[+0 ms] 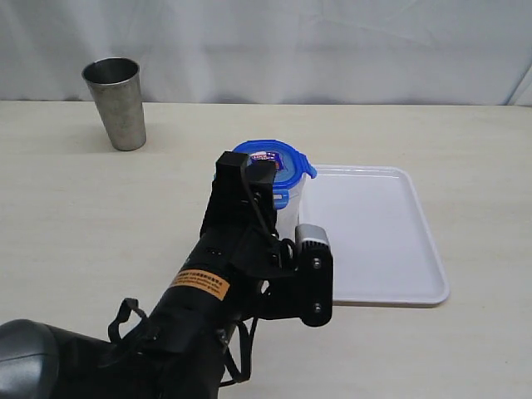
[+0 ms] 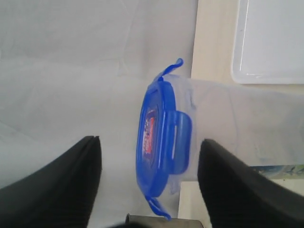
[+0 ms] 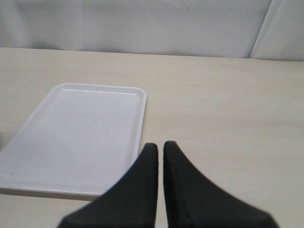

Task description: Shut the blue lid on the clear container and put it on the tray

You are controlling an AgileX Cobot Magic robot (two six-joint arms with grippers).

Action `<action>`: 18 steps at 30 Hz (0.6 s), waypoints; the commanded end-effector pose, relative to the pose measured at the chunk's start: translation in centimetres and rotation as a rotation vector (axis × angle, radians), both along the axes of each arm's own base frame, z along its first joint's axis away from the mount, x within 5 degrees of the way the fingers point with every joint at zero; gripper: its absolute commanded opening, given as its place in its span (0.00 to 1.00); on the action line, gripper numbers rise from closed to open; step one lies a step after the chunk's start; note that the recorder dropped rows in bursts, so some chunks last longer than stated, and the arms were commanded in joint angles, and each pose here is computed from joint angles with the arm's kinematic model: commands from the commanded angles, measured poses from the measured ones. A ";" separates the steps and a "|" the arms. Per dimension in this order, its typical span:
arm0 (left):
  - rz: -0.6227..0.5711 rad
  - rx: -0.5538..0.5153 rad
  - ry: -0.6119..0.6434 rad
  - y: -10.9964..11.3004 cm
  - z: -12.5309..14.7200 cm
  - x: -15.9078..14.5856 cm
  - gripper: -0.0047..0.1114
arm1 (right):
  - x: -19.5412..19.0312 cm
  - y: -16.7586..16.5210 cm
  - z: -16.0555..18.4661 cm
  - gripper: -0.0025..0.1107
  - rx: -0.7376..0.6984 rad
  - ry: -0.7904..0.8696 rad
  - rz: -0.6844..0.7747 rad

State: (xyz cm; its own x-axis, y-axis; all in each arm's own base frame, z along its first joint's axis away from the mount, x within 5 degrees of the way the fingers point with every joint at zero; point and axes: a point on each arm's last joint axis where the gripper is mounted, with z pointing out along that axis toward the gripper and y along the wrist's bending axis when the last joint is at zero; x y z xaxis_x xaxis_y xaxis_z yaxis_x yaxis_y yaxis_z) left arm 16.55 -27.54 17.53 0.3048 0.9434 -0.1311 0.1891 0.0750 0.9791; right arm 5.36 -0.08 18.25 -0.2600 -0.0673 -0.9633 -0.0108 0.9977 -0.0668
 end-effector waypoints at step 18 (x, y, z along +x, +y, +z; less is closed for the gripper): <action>0.060 -0.045 0.071 0.5 -0.4 -0.1 0.54 | 0.0 0.0 0.0 0.06 0.002 -0.008 -0.004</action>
State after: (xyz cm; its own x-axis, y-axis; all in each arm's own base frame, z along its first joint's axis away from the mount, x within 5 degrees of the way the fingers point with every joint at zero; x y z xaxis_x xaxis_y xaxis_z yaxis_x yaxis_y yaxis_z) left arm 16.59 -27.21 17.14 0.2554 0.9517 -0.1706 0.2376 0.1093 0.9652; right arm 5.36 -0.08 18.25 -0.2600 -0.0673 -0.9633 -0.0108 0.9977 -0.0668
